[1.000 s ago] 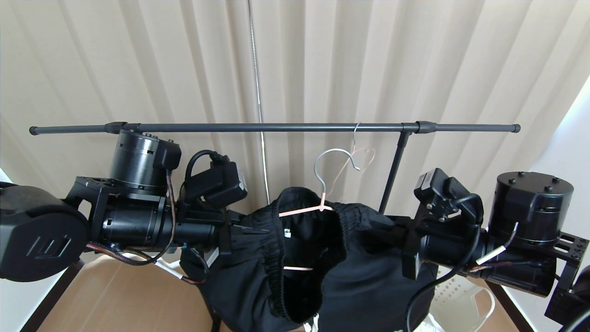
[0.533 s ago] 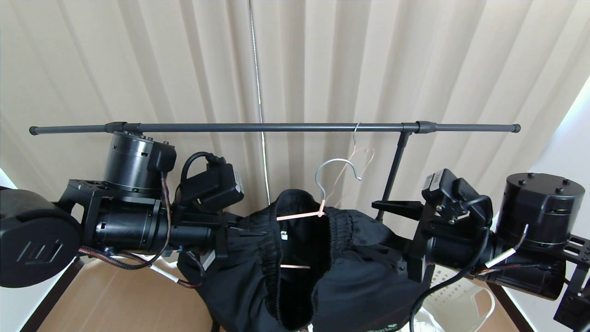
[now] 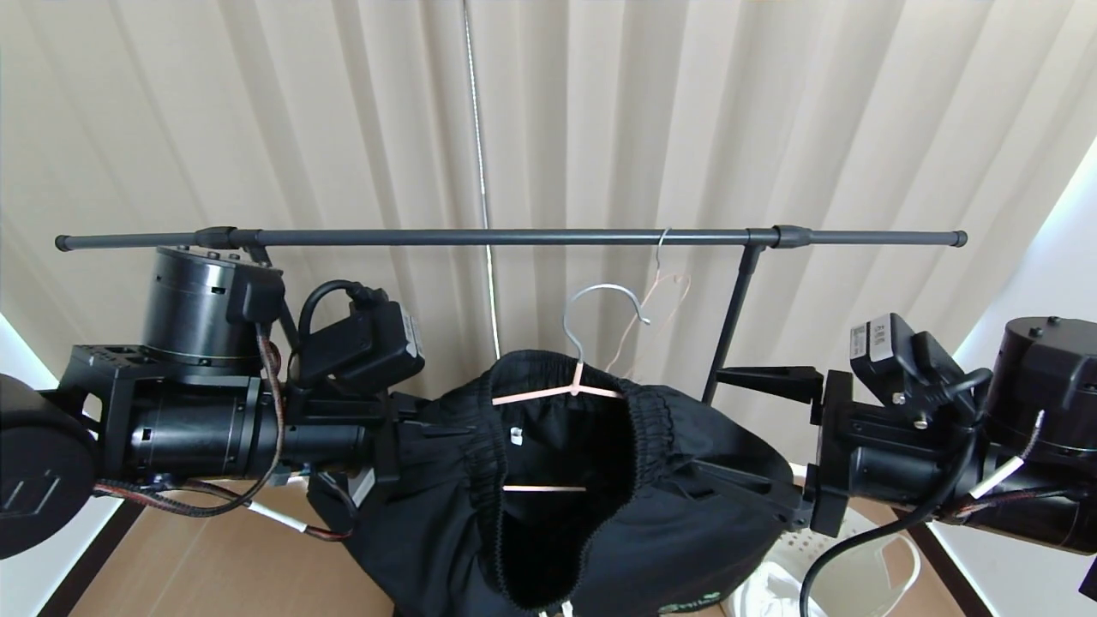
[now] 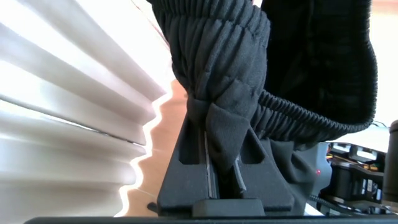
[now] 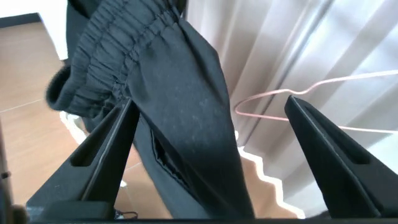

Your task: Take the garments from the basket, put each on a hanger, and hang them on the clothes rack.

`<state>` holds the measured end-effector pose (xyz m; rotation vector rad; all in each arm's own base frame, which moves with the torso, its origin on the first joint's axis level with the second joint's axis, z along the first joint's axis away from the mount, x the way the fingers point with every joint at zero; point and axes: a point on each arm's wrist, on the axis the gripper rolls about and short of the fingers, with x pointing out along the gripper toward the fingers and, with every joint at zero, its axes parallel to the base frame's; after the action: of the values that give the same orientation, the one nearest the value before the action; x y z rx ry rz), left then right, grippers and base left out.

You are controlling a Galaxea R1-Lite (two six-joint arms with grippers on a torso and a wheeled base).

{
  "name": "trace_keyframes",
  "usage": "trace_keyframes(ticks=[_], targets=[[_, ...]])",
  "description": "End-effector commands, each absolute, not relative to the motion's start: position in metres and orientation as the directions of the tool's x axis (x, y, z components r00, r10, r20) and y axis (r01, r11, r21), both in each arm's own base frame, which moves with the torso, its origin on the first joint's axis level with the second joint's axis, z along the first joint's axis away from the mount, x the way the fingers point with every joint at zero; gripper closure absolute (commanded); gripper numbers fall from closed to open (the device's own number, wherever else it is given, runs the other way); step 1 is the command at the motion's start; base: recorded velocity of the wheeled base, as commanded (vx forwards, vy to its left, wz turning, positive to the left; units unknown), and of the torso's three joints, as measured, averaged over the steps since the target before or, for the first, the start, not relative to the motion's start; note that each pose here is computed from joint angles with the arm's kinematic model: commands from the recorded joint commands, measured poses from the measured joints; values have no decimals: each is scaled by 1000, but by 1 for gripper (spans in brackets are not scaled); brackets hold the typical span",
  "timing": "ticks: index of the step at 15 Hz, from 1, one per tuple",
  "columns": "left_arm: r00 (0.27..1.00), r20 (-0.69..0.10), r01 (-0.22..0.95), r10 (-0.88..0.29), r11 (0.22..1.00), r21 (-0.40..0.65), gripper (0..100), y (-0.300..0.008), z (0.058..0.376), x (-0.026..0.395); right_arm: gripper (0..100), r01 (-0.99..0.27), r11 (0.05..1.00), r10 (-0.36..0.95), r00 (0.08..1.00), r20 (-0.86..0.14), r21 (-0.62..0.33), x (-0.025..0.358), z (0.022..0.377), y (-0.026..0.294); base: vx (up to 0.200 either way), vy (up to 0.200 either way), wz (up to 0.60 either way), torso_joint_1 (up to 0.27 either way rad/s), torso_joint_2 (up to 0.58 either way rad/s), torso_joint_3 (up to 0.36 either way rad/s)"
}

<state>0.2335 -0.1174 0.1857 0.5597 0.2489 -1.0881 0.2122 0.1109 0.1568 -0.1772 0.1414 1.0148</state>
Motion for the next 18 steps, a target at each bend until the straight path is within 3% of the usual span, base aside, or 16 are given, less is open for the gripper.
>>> trace_keyframes(ticks=[1,3,7,9,18], targets=[[474,-441,877,-762,359,320,100,-110,191,227,0,-864,497,845,502,-185,-80,209,159,104,0,0,0,0,0,0],[488,-436,869,-756,374,325,100,-104,192,222,0,-879,471,861,476,-182,-69,209,158,98,0,0,0,0,0,0],[516,-421,853,-746,404,329,100,-95,196,216,0,-878,451,849,478,-224,-162,212,145,95,0,0,0,0,0,0],[522,-413,851,-746,423,311,100,-93,199,212,0,-874,457,843,485,-232,-166,213,142,92,0,0,0,0,0,0],[563,-357,826,-745,490,281,100,-84,202,202,0,-916,394,875,398,-276,-74,241,108,71,0,0,0,0,0,0]])
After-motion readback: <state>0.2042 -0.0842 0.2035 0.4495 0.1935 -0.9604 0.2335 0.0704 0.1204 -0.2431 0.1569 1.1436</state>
